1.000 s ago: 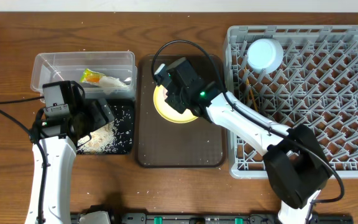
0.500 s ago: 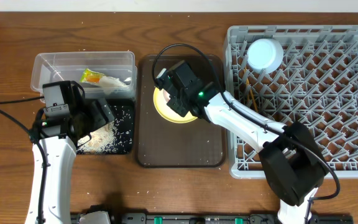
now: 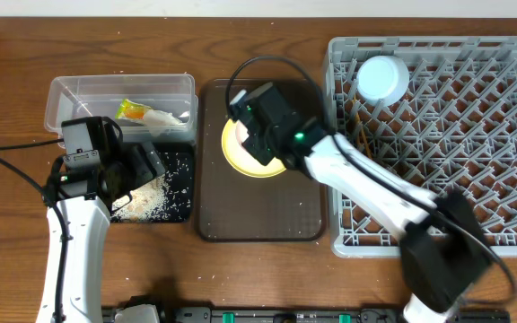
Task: Sort waste into correct bins and load items into the dishwasher rack
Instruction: 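Lower right gripper onto the white cup rim and grasp it, then carry the white cup with right gripper and lower it into the rack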
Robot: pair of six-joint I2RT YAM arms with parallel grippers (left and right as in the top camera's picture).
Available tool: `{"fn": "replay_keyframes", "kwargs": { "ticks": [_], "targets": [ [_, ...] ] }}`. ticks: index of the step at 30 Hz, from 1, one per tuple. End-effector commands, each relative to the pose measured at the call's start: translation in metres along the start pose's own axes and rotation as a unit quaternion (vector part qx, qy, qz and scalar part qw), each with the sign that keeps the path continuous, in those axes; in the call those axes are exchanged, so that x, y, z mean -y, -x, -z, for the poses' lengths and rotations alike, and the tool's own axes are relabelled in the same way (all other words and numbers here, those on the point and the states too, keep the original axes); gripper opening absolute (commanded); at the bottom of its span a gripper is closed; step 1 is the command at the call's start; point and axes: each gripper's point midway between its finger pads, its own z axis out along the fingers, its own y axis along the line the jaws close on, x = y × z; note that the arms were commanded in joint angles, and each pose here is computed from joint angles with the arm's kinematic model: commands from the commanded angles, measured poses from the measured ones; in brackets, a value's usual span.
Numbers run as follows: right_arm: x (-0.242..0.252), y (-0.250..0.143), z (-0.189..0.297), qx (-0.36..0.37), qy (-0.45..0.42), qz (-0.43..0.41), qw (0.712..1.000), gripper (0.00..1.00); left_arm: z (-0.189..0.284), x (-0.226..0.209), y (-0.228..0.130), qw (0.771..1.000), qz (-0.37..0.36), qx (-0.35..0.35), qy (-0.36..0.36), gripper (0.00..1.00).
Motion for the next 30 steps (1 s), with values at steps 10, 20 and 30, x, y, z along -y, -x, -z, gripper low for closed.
{"fn": "replay_keyframes", "kwargs": {
  "ticks": [10,20,30],
  "targets": [
    [0.084,0.012,0.133,0.090,0.036,-0.150,0.984,0.01,0.004,0.001,0.007,1.000,0.001,0.009,0.001,0.95],
    [0.121,-0.014,0.118,0.113,0.193,-0.223,0.949,0.01,0.004,0.001,0.007,1.000,0.001,0.009,0.001,0.95],
    [0.120,-0.035,0.079,0.084,0.249,-0.251,0.932,0.01,0.004,0.001,0.007,1.000,0.001,0.009,0.001,0.95]
  ]
}}
